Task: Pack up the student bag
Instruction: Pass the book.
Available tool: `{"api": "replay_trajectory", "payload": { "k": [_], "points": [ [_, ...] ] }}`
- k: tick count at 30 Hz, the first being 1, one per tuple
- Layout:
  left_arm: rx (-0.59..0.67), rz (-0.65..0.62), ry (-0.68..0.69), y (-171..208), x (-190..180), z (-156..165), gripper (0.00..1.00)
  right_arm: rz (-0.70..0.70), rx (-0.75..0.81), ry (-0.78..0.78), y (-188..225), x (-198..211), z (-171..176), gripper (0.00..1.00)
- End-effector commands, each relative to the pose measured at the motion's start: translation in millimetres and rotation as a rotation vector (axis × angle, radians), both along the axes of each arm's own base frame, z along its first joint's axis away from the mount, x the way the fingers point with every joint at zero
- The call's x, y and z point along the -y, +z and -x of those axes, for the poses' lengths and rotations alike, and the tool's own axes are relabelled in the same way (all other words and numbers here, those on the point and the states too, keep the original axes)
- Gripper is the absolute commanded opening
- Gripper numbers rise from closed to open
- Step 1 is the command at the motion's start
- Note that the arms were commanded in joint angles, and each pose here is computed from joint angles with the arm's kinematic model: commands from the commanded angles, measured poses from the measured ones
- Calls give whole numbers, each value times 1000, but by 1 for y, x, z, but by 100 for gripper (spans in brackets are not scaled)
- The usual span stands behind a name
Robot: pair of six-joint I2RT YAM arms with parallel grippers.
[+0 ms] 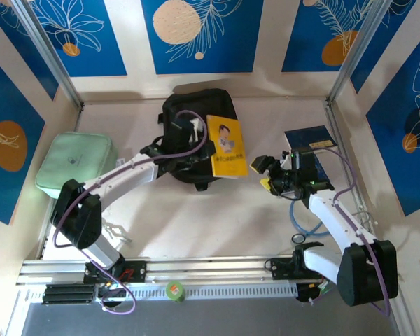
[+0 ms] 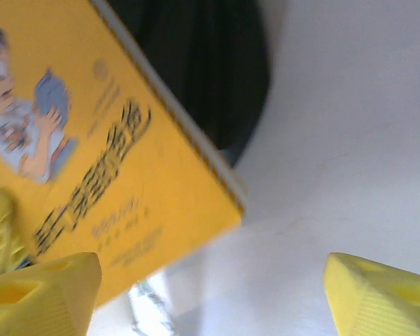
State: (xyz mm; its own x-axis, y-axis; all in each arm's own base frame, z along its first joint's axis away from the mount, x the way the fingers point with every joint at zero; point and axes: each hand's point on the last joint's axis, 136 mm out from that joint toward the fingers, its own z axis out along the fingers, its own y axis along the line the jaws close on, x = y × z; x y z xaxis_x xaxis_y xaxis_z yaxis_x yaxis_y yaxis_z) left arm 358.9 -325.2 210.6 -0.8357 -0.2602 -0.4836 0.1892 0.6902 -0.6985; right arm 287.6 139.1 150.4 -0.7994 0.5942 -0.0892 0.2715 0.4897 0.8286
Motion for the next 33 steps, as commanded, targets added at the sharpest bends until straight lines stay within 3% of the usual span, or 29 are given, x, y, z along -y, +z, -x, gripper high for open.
{"api": "replay_trajectory", "payload": {
  "k": [1,5,11,16,30,33],
  "points": [
    [64,169,121,61,-6,-15,0,-194,60,74,34,-24,-2,89],
    [56,256,189,75,-13,-24,0,-306,91,62,46,-33,-6,100],
    [-81,371,256,58,-11,-23,0,-369,53,50,42,-48,-1,99],
    [-80,366,285,57,-19,-25,0,-395,61,53,45,-60,-7,99],
    [-121,578,394,56,-26,-31,0,-449,62,-147,45,-77,-57,100],
    [-116,596,404,56,-28,-31,0,-469,60,-182,49,-76,-65,87]
  ]
}}
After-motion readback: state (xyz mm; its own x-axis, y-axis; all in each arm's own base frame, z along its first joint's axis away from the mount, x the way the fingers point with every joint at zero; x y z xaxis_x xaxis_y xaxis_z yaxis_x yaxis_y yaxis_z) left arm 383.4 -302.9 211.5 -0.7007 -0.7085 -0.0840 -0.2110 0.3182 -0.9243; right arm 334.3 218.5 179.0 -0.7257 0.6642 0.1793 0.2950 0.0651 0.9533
